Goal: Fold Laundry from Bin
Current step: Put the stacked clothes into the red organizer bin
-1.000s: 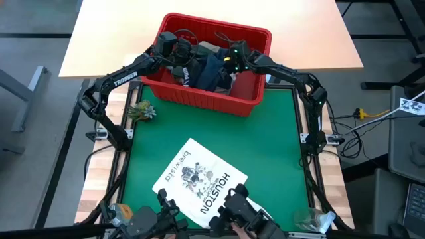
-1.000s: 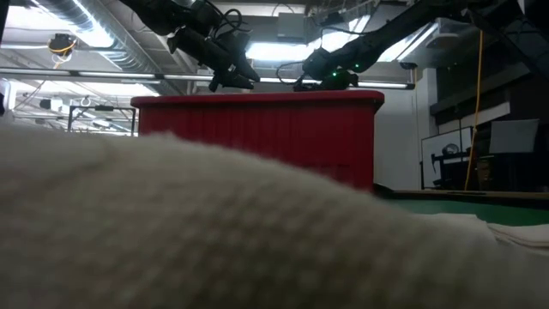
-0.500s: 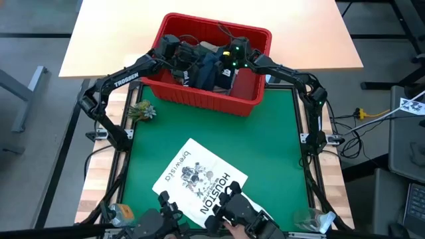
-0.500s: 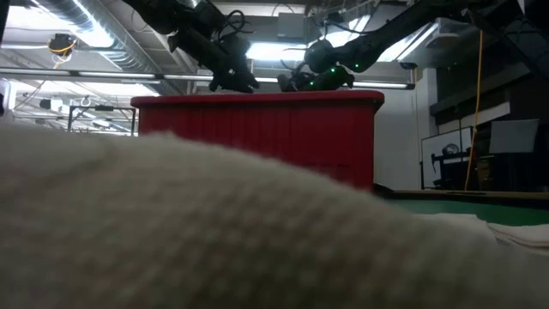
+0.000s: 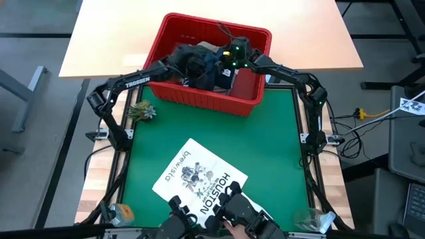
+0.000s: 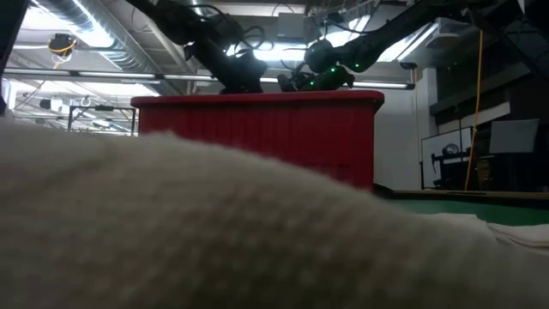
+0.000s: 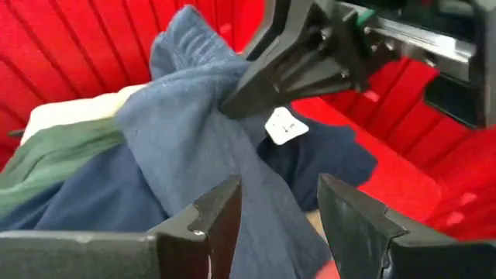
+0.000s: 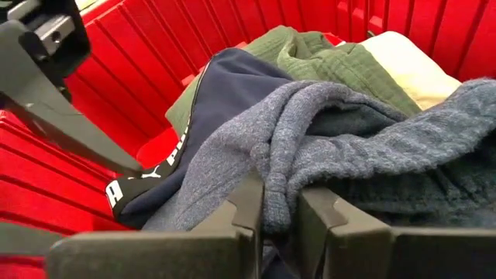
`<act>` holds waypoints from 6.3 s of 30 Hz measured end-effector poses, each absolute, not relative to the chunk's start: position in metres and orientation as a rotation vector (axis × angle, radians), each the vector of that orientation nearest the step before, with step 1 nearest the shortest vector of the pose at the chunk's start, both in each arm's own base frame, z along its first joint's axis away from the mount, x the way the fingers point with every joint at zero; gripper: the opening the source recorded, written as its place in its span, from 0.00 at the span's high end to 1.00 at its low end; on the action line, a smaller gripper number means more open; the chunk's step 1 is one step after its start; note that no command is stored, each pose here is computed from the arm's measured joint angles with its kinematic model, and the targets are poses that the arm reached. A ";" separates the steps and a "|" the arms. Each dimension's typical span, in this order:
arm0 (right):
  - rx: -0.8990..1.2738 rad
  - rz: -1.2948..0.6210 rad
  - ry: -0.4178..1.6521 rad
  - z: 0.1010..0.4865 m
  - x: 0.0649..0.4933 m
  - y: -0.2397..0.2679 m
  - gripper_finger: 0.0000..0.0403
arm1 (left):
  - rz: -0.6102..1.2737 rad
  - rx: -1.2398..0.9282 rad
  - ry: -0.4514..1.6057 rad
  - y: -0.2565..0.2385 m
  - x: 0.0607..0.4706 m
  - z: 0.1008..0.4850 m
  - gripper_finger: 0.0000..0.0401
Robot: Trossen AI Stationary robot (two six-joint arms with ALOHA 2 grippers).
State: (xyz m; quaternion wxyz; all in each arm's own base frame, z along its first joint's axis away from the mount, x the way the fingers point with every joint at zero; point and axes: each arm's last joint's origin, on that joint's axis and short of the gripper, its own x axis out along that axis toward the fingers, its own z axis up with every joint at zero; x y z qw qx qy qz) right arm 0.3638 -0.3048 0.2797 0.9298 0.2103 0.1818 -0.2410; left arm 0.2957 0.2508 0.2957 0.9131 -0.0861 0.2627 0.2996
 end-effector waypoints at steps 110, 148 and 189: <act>0.349 -0.763 0.472 0.273 0.344 -0.322 0.54 | 1.082 -0.302 0.379 0.338 0.239 0.277 0.73; 0.323 -0.639 0.533 0.322 0.314 -0.297 0.54 | 0.557 -0.240 0.274 0.264 0.313 0.301 0.73; 0.530 -0.569 0.463 0.293 0.326 -0.315 0.68 | 0.576 -0.241 0.275 0.265 0.313 0.300 0.73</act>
